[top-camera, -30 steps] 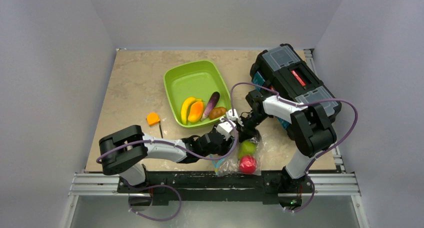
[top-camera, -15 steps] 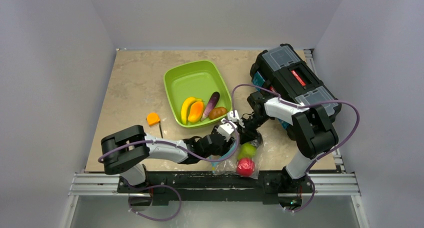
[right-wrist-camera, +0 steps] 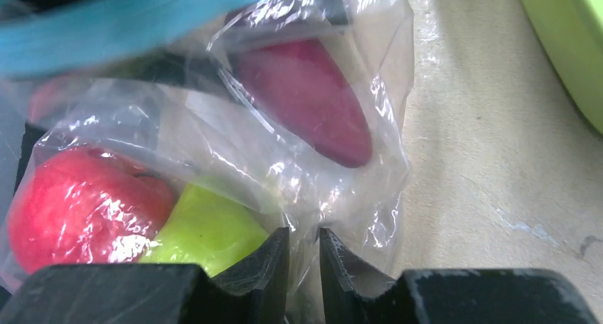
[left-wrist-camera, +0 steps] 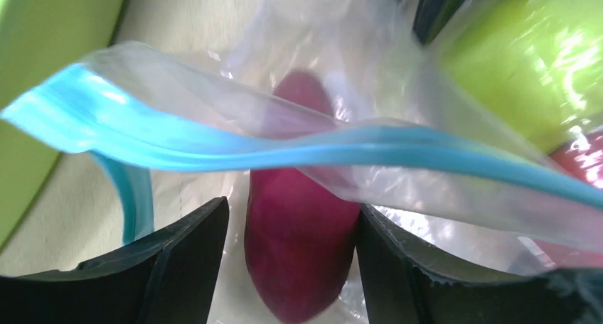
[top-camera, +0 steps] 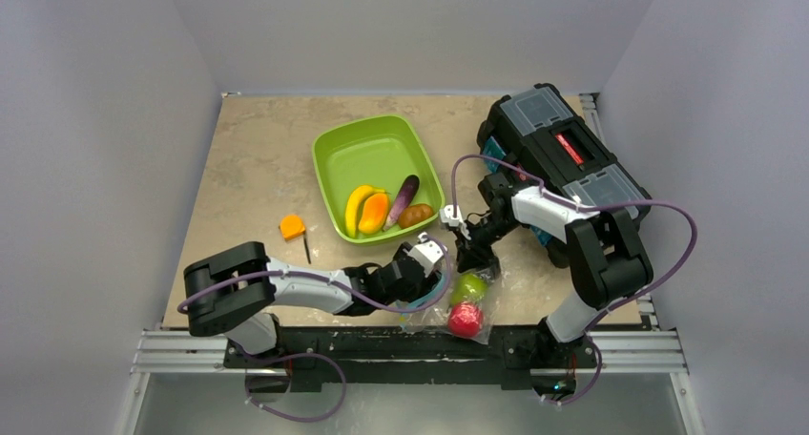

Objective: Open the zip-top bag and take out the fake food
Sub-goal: Pick up the fake vegetable from the zipper food storage bag.

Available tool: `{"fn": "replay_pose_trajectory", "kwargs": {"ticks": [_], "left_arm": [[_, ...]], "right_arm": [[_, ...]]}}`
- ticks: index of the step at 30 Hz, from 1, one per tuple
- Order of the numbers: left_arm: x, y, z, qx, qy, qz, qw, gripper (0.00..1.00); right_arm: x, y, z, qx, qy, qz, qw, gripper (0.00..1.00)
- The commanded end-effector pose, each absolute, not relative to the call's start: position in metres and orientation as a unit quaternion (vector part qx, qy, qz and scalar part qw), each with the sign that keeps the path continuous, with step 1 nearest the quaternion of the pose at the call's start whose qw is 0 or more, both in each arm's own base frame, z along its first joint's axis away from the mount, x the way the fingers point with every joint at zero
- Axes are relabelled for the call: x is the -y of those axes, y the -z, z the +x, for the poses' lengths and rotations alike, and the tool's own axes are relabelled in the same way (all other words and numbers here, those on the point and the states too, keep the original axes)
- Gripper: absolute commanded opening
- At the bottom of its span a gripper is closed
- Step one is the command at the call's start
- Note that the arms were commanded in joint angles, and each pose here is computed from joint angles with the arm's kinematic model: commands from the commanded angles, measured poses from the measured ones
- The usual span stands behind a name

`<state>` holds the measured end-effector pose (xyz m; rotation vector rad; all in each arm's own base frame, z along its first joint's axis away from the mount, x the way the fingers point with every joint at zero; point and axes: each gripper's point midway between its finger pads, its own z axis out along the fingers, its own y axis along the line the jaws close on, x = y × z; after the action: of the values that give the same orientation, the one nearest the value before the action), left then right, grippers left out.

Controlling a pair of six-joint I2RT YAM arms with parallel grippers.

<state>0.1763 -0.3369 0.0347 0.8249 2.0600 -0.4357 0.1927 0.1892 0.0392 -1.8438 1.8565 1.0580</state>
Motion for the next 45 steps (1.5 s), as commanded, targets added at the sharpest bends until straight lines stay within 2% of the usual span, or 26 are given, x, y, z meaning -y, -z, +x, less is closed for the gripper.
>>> {"fn": "replay_pose_trajectory", "kwargs": {"ticks": [1, 11, 18, 27, 37, 42, 44, 45], "left_arm": [[0.314, -0.026, 0.163, -0.843, 0.147, 0.342, 0.389, 0.66], [0.317, -0.035, 0.164, -0.843, 0.158, 0.331, 0.394, 0.63], [0.34, -0.065, 0.175, -0.822, 0.19, 0.317, 0.433, 0.69], [0.344, -0.064, 0.19, -0.823, 0.202, 0.297, 0.441, 0.7], [0.38, -0.062, 0.184, -0.79, 0.265, 0.345, 0.433, 0.69], [0.38, -0.053, 0.184, -0.794, 0.264, 0.347, 0.423, 0.66], [0.377, -0.048, 0.186, -0.801, 0.254, 0.344, 0.419, 0.64], [0.374, -0.046, 0.186, -0.805, 0.248, 0.343, 0.416, 0.6]], "right_arm": [[-0.201, -0.06, 0.194, -0.629, -0.4, -0.636, 0.198, 0.23], [-0.2, -0.061, 0.191, -0.627, -0.402, -0.637, 0.197, 0.23], [-0.199, -0.06, 0.187, -0.626, -0.406, -0.638, 0.191, 0.23], [-0.198, -0.061, 0.183, -0.623, -0.408, -0.639, 0.192, 0.22], [-0.198, -0.058, 0.184, -0.626, -0.411, -0.636, 0.184, 0.21], [-0.2, -0.058, 0.185, -0.628, -0.417, -0.632, 0.18, 0.2], [-0.2, -0.058, 0.185, -0.627, -0.418, -0.632, 0.181, 0.2], [-0.201, -0.059, 0.185, -0.626, -0.419, -0.632, 0.182, 0.2]]}}
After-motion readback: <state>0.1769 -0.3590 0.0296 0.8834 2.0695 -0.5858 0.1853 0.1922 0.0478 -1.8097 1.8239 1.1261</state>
